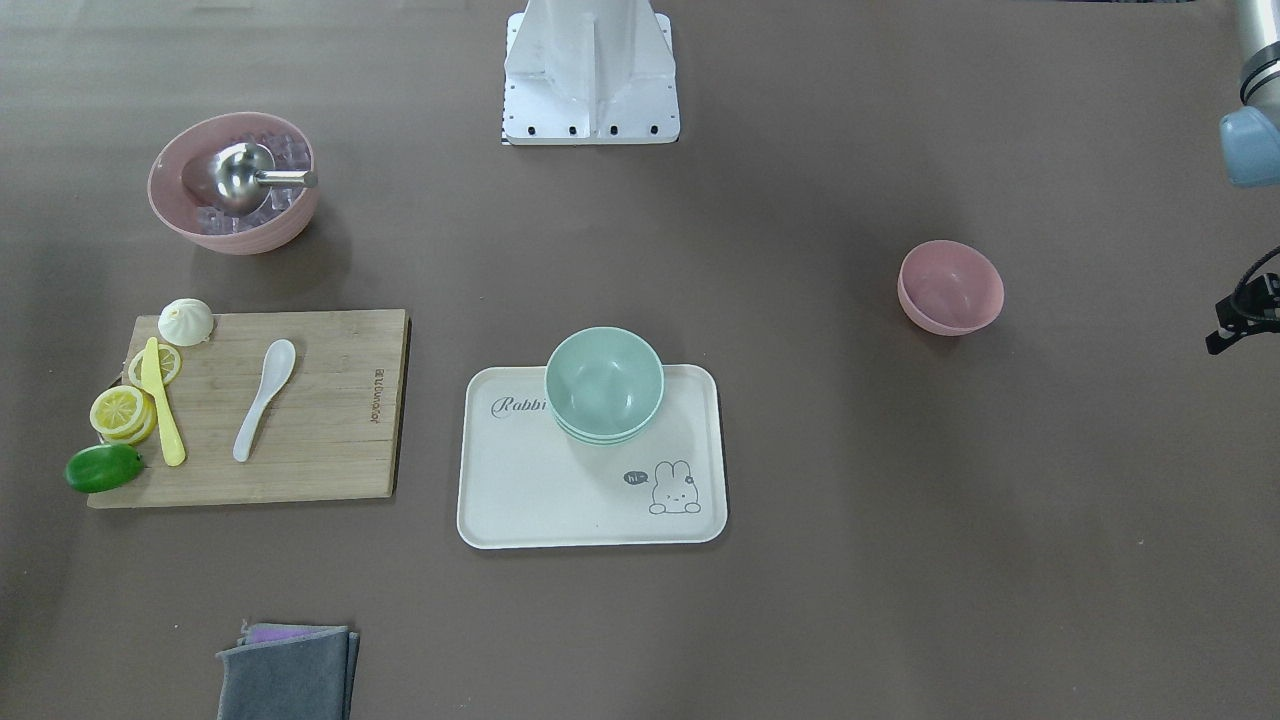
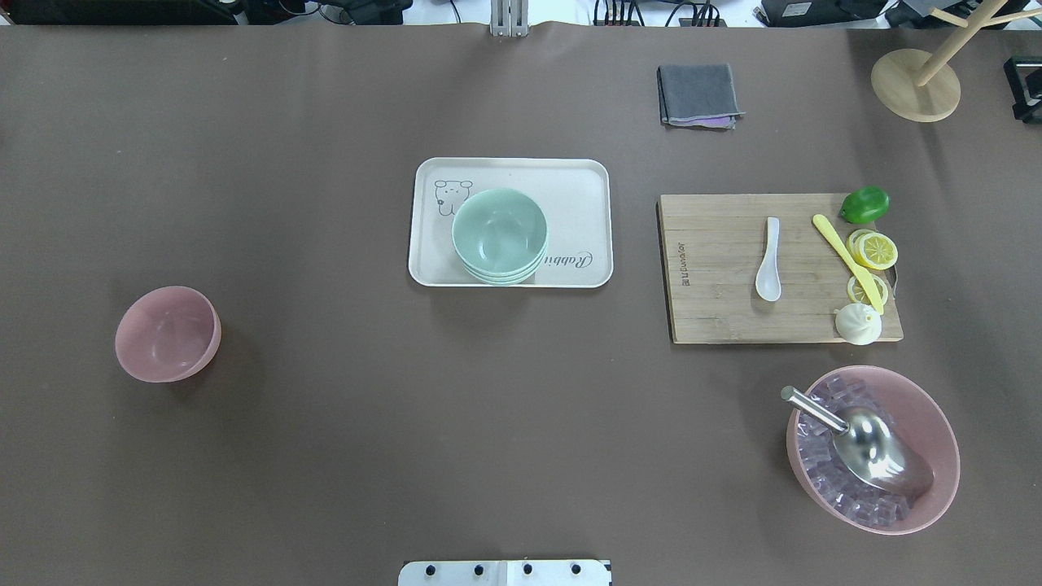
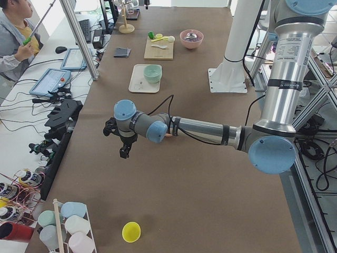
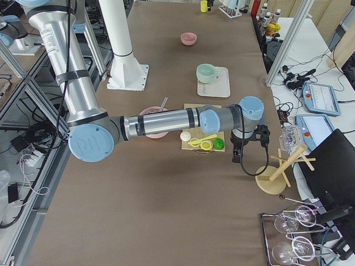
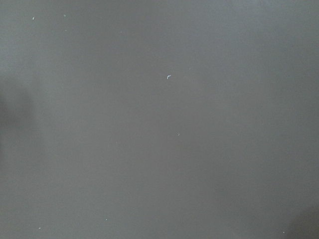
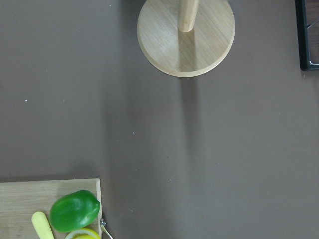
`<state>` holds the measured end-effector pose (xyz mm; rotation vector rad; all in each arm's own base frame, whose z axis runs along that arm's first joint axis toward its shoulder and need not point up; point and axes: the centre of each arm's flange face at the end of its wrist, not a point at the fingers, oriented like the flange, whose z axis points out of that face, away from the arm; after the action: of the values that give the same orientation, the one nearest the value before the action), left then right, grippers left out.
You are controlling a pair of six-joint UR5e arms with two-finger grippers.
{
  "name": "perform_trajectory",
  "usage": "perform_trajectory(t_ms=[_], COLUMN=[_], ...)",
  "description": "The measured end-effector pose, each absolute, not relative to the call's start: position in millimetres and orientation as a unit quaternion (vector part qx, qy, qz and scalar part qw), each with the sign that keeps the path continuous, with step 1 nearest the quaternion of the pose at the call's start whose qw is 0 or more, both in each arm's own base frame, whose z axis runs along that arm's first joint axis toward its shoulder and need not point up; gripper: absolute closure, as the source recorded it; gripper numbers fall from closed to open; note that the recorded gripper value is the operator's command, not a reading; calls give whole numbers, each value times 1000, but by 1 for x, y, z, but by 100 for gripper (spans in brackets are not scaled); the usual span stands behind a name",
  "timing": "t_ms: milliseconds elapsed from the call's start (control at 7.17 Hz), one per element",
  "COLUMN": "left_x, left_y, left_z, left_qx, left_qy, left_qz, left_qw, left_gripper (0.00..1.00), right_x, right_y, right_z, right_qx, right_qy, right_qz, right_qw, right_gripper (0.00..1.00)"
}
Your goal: Stack pink bowl on green and place spoon
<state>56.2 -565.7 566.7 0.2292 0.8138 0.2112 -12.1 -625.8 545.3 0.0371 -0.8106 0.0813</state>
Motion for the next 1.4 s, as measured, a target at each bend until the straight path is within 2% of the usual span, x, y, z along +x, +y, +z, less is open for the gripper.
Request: perform_trajectory(t_ms=[977, 1395], left_x=[56, 55], left_y=[-556, -552], left_z=[572, 566], left_qx=[87, 90], left_qy=[404, 404], left_qz=[33, 31], left_qw=[910, 910], left_gripper=[2, 2], right_x=[-44, -53], right_y=[-621, -606], right_z=[534, 558], right_qx=[32, 52], right_qy=[-402, -403], right_qz=[4, -13], right_qw=[915, 914], right_gripper=[0, 0])
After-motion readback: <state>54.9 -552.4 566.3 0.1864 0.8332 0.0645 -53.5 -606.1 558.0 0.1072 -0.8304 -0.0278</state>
